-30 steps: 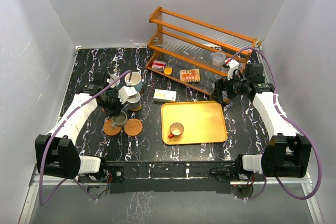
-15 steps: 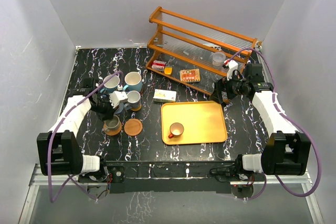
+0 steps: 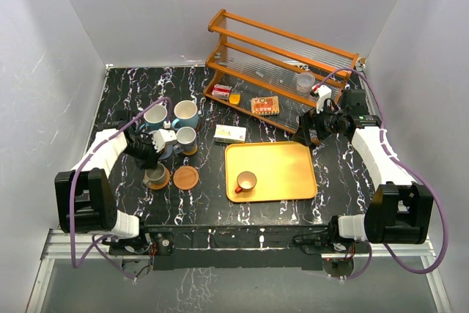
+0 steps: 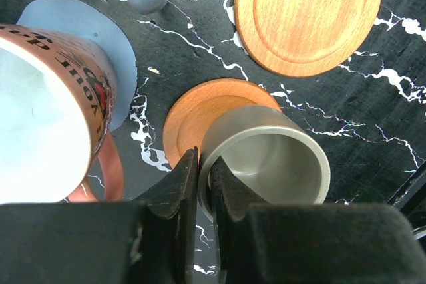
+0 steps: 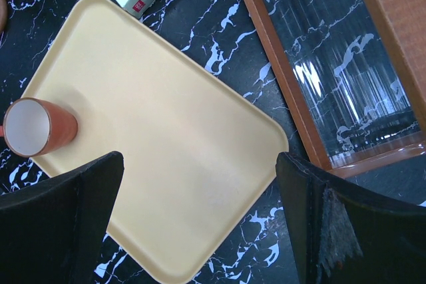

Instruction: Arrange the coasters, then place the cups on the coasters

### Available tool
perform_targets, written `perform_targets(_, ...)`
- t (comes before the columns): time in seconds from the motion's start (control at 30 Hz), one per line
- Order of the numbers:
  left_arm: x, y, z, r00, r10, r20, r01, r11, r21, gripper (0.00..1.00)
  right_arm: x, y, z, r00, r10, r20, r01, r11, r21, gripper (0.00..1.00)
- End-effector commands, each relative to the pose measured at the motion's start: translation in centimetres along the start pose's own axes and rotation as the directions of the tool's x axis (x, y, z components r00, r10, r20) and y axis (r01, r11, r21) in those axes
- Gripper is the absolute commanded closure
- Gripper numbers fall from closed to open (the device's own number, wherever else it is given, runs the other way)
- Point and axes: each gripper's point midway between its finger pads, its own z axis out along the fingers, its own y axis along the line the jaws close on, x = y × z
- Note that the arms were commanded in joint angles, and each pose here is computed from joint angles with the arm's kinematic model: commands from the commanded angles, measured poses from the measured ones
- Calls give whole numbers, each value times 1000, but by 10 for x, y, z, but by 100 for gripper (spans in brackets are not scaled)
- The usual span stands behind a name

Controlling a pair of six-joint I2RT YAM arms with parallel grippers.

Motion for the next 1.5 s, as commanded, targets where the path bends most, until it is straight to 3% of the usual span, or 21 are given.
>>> perform_targets(0.0, -9, 3, -2, 998, 31, 47, -31, 999, 5, 100, -17, -3, -4, 998, -43, 43, 43, 999, 8, 2)
perform_targets(0.73, 5, 4, 5, 998, 55, -4, -55, 998, 5, 100, -15, -4, -3, 999, -41, 36, 41, 999, 10, 2)
perform_targets(1.07, 8, 1, 10, 999, 49, -2, -49, 999, 13, 94, -15, -4, -3, 999, -41, 34, 41, 999, 9, 2)
perform_targets(1.2, 7, 2, 9, 999, 50, -1, -50, 999, 5, 89, -13, -4, -2, 999, -39, 31, 38, 999, 8, 2)
perform_targets(1.47, -8, 8, -11, 998, 62, 17, -62, 998, -32, 70, -13, -4, -2, 999, -38, 30, 37, 999, 7, 2)
